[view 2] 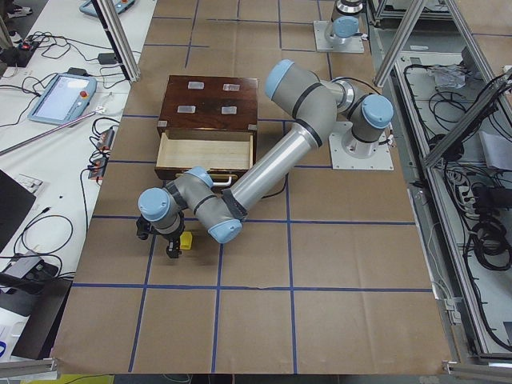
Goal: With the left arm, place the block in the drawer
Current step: 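Grasp the yellow cube with the left gripper and lift it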
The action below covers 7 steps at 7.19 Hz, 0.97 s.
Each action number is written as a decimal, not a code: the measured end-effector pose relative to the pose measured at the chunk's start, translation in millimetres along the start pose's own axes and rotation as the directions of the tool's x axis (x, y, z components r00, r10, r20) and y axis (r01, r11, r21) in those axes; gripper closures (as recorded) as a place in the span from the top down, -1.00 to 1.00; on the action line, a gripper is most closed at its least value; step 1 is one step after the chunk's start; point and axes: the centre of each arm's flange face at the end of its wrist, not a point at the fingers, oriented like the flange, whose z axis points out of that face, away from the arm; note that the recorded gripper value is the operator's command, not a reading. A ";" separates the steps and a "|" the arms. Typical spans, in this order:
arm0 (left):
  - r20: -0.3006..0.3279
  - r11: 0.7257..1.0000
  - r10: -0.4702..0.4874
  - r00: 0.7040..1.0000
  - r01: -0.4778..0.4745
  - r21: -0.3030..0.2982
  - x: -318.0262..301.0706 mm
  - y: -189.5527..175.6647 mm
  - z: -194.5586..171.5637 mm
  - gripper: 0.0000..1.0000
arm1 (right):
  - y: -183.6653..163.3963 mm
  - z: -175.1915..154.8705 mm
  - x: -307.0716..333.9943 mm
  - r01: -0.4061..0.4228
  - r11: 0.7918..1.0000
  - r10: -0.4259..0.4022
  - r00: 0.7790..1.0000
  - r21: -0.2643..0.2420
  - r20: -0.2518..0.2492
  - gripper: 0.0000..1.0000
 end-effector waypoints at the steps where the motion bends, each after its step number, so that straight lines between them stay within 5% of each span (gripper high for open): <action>1: -0.002 1.000 0.001 1.000 -0.001 0.000 -0.4 -1.6 5.2 -0.70 | 0.0 0.1 0.0 0.000 1.000 0.000 1.000 0.000 0.000 1.00; 2: 0.001 1.000 0.009 1.000 -0.009 -0.004 -1.1 -2.0 7.2 -1.00 | 0.0 0.0 0.0 0.001 1.000 -0.001 1.000 0.000 0.000 1.00; 5: 0.024 1.000 0.031 0.999 -0.031 -0.001 1.8 1.4 -23.0 -1.00 | -0.1 -0.1 0.0 0.001 1.000 -0.001 1.000 0.000 0.000 1.00; 7: 0.065 1.000 0.031 0.997 -0.031 -0.006 13.0 16.5 -94.0 -1.00 | 0.0 0.1 0.0 0.000 1.000 0.000 1.000 0.000 0.000 1.00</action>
